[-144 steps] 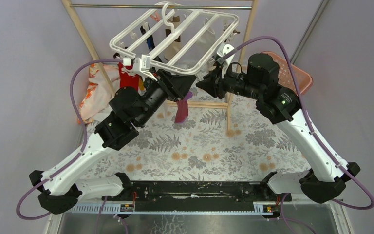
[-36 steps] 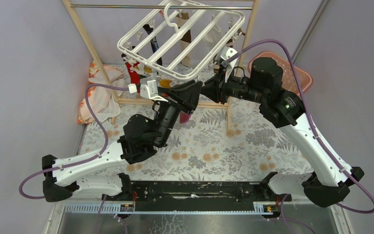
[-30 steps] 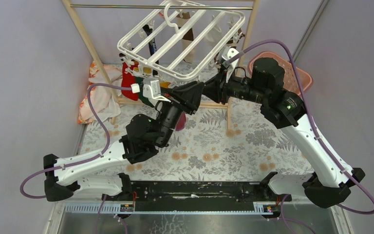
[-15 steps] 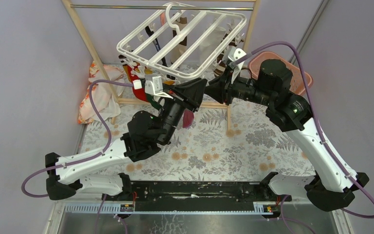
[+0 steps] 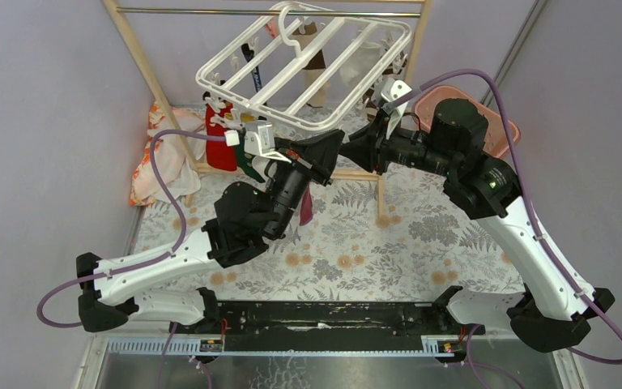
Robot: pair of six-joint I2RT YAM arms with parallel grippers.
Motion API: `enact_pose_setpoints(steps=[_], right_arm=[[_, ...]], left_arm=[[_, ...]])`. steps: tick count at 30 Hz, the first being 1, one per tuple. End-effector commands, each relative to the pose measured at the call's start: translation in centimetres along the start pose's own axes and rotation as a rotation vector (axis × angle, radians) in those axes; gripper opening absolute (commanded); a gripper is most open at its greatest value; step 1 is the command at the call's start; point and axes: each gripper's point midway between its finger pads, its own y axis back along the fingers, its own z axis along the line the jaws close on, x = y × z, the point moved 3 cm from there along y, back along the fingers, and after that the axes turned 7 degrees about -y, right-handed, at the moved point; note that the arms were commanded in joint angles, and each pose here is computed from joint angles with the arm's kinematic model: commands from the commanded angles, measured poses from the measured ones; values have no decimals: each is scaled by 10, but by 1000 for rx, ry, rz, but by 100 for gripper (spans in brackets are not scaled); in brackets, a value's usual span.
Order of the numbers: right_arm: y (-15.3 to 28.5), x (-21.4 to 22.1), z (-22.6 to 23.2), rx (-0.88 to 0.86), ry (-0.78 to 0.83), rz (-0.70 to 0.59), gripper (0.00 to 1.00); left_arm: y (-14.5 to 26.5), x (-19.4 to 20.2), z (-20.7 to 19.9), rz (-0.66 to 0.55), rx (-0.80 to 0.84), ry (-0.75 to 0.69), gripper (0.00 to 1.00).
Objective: Clip the socks to the hanger
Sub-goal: Open the clamp at the hanger.
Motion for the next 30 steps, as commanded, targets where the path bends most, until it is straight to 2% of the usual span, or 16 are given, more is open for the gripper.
enact_pose_setpoints(steps=[1,11,14,16,18,30], right_arm=[[6,-4,16,-76,11,-16,0],[5,-1,15,-65,7,-12,0],[6,-1,15,-65,8,-14,0],[5,0,16,-73,4,-13,0],[5,2,17,-82,1,-8,0],[10,17,14,-49,-8,18,0]], left_arm=[[-2,-2,-13,10,50,26,0],[6,-4,-12,20,73,40,1],[12,-5,-11,32,82,65,30],[15,-7,-11,33,90,79,41],[17,-8,-10,36,93,86,45],[15,2,-14,66,106,100,49]])
